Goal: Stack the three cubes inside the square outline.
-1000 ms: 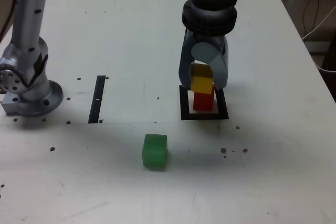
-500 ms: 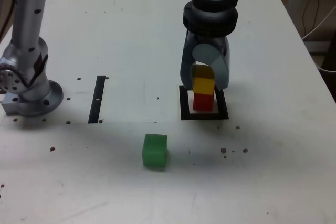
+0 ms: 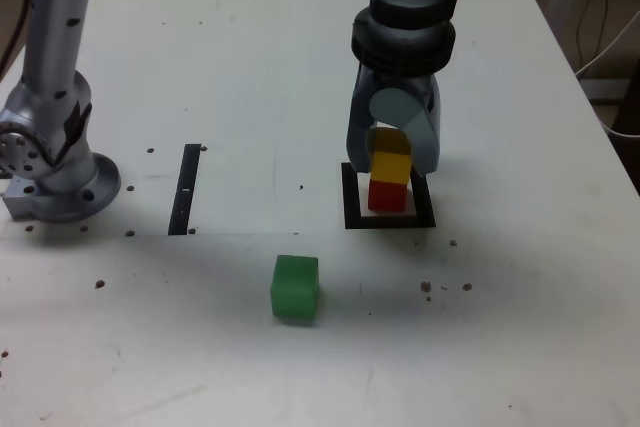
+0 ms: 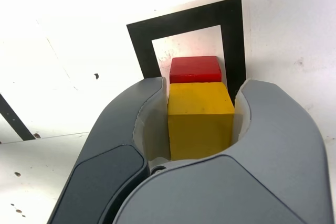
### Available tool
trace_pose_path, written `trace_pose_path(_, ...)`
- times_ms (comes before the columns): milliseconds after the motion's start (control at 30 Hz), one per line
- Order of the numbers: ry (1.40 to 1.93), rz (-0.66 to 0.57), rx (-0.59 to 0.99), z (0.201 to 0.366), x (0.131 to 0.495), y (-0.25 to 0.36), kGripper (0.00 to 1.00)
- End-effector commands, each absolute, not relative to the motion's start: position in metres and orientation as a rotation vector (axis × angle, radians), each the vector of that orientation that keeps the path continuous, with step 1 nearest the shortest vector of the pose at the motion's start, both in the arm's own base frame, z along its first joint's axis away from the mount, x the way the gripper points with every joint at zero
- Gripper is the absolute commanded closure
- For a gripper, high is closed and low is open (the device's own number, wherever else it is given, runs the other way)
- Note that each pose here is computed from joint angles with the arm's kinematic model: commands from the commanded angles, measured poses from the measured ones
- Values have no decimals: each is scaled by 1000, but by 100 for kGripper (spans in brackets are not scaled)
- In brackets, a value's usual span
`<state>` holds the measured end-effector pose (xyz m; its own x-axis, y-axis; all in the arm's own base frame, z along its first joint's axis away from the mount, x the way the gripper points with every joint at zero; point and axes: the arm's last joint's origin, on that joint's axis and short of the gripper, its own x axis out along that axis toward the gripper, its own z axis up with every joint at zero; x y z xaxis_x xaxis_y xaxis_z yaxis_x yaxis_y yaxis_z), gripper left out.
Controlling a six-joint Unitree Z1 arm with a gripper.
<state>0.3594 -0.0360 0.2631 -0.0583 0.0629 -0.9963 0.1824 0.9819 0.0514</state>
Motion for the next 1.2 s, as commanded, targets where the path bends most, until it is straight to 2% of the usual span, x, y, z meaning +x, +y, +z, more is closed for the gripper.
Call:
trace_pose_path(0,1637,-100,191,260,360,-35,63)
trace_pose_path(467,1650,-102,189,258,359,-33,43)
trace_pose_path(533,1649,-103,188,258,359,-33,35)
trace_pose_path(667,1646,-102,189,259,359,-32,9)
trace_pose_path(733,1645,-101,190,259,358,-32,1)
trace_pose_path(967,1639,-96,192,265,354,-31,0)
trace_pose_path(1167,1622,-75,194,278,340,-30,0)
